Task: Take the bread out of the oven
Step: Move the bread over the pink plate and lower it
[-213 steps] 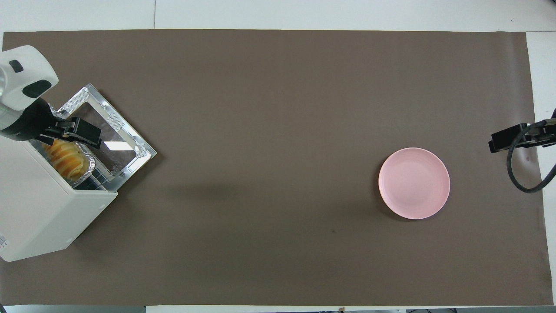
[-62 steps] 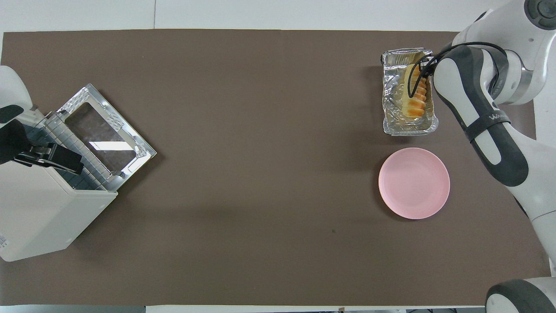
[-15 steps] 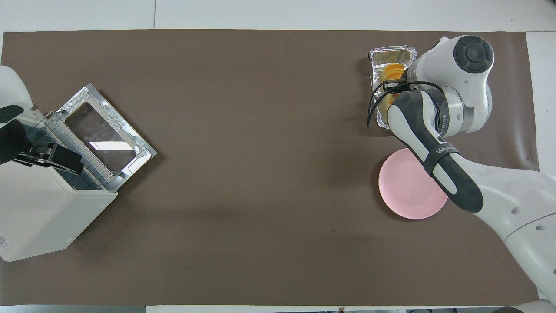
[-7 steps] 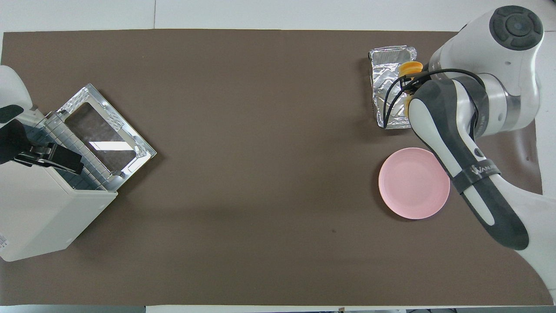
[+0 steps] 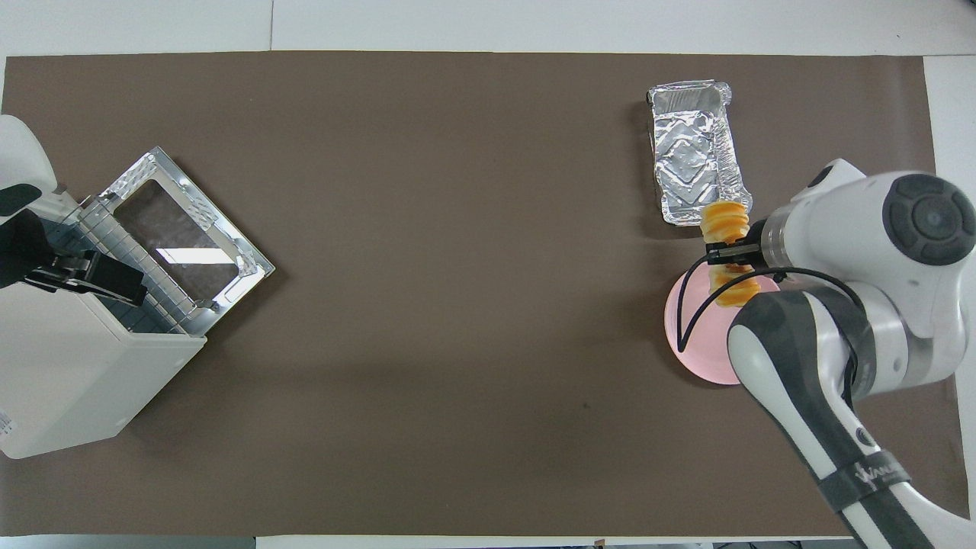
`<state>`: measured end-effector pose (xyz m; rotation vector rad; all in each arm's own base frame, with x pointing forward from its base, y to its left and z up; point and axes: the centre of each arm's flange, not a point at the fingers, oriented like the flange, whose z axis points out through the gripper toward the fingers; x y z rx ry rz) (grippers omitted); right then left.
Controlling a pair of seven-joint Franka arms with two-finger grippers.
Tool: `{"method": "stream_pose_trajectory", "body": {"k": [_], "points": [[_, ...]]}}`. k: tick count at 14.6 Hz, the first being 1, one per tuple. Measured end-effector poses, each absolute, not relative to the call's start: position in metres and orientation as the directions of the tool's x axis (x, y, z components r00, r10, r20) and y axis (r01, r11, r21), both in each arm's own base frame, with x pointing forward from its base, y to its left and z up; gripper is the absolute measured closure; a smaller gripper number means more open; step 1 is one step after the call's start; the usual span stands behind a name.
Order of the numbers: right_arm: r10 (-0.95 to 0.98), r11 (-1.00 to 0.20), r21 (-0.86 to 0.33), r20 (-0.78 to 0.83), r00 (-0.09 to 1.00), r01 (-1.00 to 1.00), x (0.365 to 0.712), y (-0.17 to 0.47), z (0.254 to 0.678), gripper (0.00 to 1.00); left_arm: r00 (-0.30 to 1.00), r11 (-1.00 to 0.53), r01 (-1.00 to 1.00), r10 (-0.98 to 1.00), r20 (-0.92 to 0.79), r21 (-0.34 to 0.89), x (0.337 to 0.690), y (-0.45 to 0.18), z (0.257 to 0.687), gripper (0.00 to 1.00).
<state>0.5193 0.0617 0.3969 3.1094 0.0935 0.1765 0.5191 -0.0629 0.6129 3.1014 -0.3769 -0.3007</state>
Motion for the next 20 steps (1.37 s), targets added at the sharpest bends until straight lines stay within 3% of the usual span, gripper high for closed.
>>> {"method": "stream_pose_trajectory", "body": {"k": [5,11,13,17,20], "points": [[0.067,-0.998,0.023,0.180,0.981,0.064,0.443,0.053,0.329,0.88,0.953,-0.971,-0.237,-0.238,-0.189,0.026,0.519,-0.063,0.613,0.00],[0.066,-0.998,0.020,0.195,0.979,0.064,0.432,0.052,0.316,0.88,0.953,-0.971,-0.237,-0.238,-0.189,0.026,0.519,-0.063,0.613,0.00],[0.064,-0.998,0.020,0.195,0.979,0.061,0.432,0.051,0.316,0.82,0.953,-0.971,-0.237,-0.238,-0.189,0.026,0.519,-0.063,0.613,0.00],[0.059,-0.998,0.022,0.182,0.982,0.056,0.438,0.049,0.324,0.47,0.953,-0.971,-0.237,-0.238,-0.189,0.026,0.519,-0.063,0.613,0.00],[0.051,-0.998,0.038,0.070,0.996,0.048,0.468,0.051,0.382,0.15,0.953,-0.971,-0.237,-0.238,-0.189,0.026,0.519,-0.063,0.613,0.00]]}}
